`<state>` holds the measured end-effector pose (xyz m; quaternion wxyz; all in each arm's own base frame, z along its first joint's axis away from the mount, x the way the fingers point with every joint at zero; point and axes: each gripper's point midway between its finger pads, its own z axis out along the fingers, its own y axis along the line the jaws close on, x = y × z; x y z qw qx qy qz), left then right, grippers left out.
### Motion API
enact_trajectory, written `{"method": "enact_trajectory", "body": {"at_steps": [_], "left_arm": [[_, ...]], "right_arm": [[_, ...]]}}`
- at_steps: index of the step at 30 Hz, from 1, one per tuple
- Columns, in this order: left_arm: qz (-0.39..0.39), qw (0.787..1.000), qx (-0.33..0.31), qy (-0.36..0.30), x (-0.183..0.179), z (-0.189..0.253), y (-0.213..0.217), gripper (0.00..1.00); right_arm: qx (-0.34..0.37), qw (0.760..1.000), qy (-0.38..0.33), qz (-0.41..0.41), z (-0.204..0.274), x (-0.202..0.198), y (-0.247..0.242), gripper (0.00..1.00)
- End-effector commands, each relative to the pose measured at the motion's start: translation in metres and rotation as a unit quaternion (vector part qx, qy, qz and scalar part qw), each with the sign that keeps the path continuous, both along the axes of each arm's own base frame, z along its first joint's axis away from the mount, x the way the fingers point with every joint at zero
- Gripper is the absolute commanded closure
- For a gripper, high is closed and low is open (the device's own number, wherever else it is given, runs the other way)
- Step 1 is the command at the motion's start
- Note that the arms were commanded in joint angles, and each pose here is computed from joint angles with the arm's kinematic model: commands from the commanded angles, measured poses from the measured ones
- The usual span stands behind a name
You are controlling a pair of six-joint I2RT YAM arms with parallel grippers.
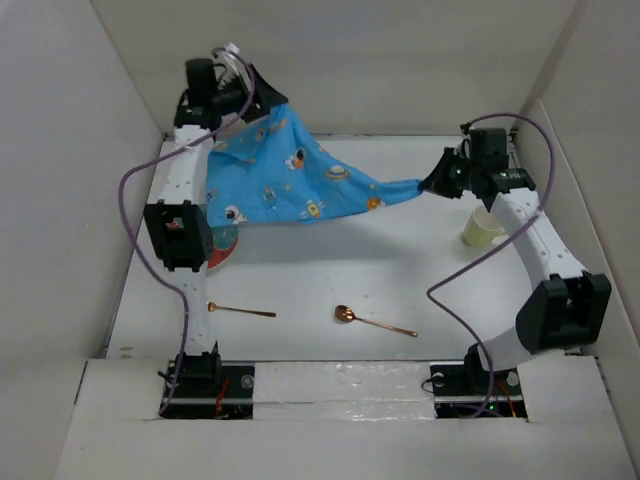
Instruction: Set the dinner table for one person
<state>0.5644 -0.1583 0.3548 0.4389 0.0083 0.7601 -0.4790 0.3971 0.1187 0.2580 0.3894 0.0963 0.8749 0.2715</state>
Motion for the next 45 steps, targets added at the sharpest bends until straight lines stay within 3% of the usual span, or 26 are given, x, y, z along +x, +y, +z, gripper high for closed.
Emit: {"method": "enact_trajectory", "body": {"at_steps": [1,4,7,8,9,10,11,12,14,15,16,17,20,23,32,36,40,45], "left_arm": [[0.004,0.989,0.069,0.133,0.009,-0.12,-0.025,0.34],[0.025,0.981,0.135,0.141,0.0,-0.136,-0.025,0.25],[0.064,0.963,0.211,0.151,-0.023,-0.144,-0.006,0.28],[0.085,0.955,0.235,0.157,-0.043,-0.151,0.003,0.43],[0.102,0.956,0.237,0.138,-0.034,-0.146,0.007,0.43],[0.112,0.95,0.247,0.158,-0.065,-0.158,0.016,0.6],[0.122,0.948,0.249,0.157,-0.08,-0.162,0.017,0.92],[0.15,0.938,0.261,0.174,-0.104,-0.181,0.031,1.0],[0.158,0.931,0.262,0.2,-0.133,-0.201,0.038,1.0],[0.158,0.919,0.278,0.23,-0.16,-0.232,0.041,1.0],[0.16,0.921,0.273,0.226,-0.173,-0.226,0.038,0.94],[0.162,0.92,0.27,0.232,-0.184,-0.23,0.035,0.73],[0.161,0.907,0.3,0.249,-0.222,-0.248,0.023,0.54],[0.195,0.88,0.338,0.272,-0.242,-0.269,0.027,0.48],[0.274,0.859,0.309,0.303,-0.24,-0.311,0.038,0.47],[0.284,0.863,0.293,0.297,-0.228,-0.315,0.033,0.47],[0.277,0.861,0.294,0.308,-0.225,-0.327,0.029,0.47],[0.278,0.847,0.337,0.302,-0.228,-0.338,0.034,0.54]], "right_arm": [[-0.021,0.999,-0.012,-0.042,-0.011,0.014,-0.021,1.0],[-0.033,0.998,0.02,-0.057,-0.04,0.018,-0.03,1.0],[-0.039,0.996,0.053,-0.06,-0.069,0.016,-0.035,1.0],[-0.045,0.995,0.063,-0.061,-0.078,0.014,-0.036,1.0],[-0.047,0.995,0.065,-0.062,-0.082,0.012,-0.037,1.0],[-0.048,0.995,0.064,-0.062,-0.084,0.01,-0.038,1.0],[-0.05,0.995,0.064,-0.063,-0.085,0.008,-0.039,1.0],[-0.052,0.994,0.071,-0.063,-0.093,0.003,-0.042,1.0],[-0.054,0.994,0.071,-0.059,-0.094,0.002,-0.042,1.0],[-0.054,0.994,0.076,-0.055,-0.098,-0.001,-0.041,1.0],[-0.054,0.994,0.074,-0.054,-0.098,-0.001,-0.041,1.0],[-0.052,0.995,0.074,-0.053,-0.097,-0.002,-0.04,1.0],[-0.046,0.995,0.071,-0.048,-0.096,-0.005,-0.038,1.0],[-0.037,0.997,0.063,-0.039,-0.091,-0.004,-0.034,1.0],[-0.038,0.998,0.046,0.003,-0.08,-0.01,-0.014,1.0],[-0.037,0.998,0.051,0.013,-0.085,-0.016,-0.009,1.0],[-0.036,0.998,0.051,0.017,-0.086,-0.02,-0.006,1.0],[-0.033,0.998,0.047,0.022,-0.084,-0.021,-0.002,1.0]]}}
